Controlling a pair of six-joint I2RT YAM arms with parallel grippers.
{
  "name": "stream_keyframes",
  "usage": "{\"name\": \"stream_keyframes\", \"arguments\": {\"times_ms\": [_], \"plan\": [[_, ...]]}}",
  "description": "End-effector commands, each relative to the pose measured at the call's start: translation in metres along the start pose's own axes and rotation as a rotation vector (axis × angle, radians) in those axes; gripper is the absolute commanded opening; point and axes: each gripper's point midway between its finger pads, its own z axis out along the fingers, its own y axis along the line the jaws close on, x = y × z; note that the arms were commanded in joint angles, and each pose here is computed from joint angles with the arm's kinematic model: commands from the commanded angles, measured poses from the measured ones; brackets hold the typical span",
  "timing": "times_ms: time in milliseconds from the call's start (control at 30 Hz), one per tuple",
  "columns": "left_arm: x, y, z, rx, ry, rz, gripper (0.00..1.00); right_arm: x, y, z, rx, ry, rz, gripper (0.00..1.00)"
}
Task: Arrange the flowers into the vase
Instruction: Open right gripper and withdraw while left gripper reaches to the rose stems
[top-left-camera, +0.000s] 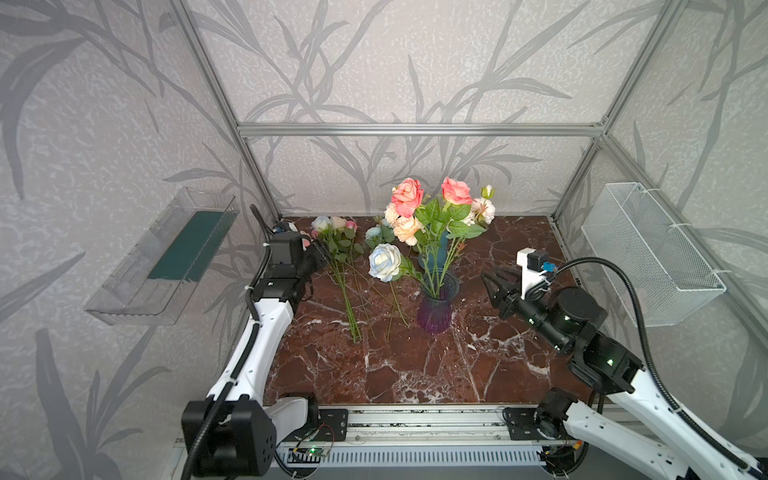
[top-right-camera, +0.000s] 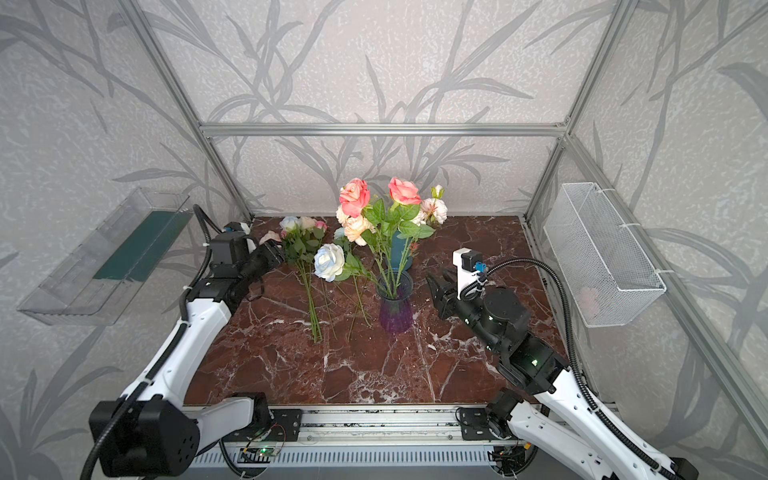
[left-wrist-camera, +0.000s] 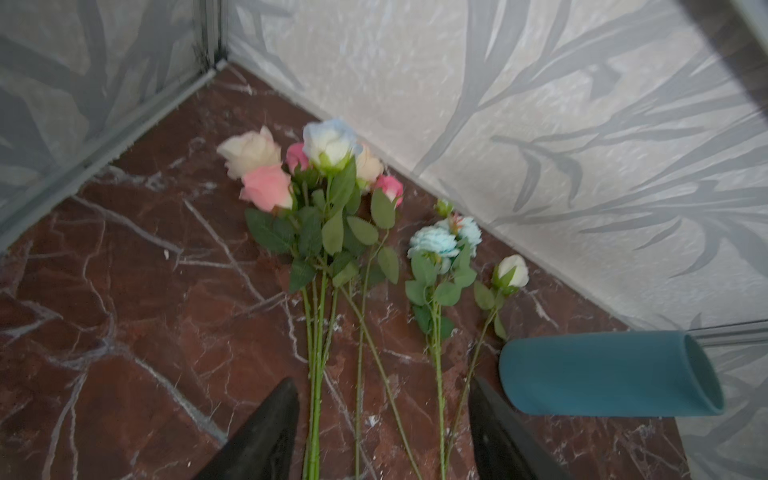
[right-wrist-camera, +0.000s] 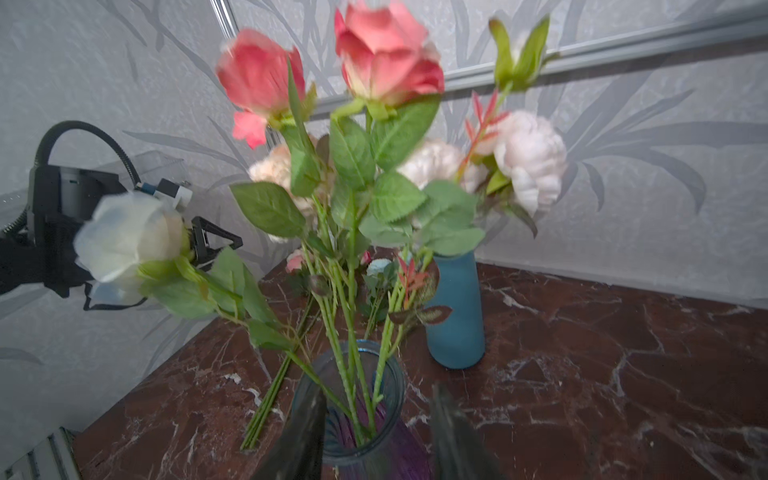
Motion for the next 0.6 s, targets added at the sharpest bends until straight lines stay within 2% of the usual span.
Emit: {"name": "stream_keyframes", "arguments": {"times_ms": [0,300,467,567], "plan": [[0.015,0.009,0.011,-0.053,0.108,-0.014,0.64,0.027,-0.015,-0.002,0.06,0.054,0.038,0.42],[0.059,0.021,0.059,-0.102,0.341,-0.034,0.44,0.058,-0.021,-0.004,0.058,0.105,0.079,0.42],[0.078,0.015,0.087,-0.125,0.478,-0.047,0.36,0.066,-0.016,0.0,0.028,0.119,0.119,0.42],[0.085,0.007,0.1,-0.156,0.505,-0.001,0.34,0.073,-0.018,0.0,0.027,0.126,0.132,0.42]]}}
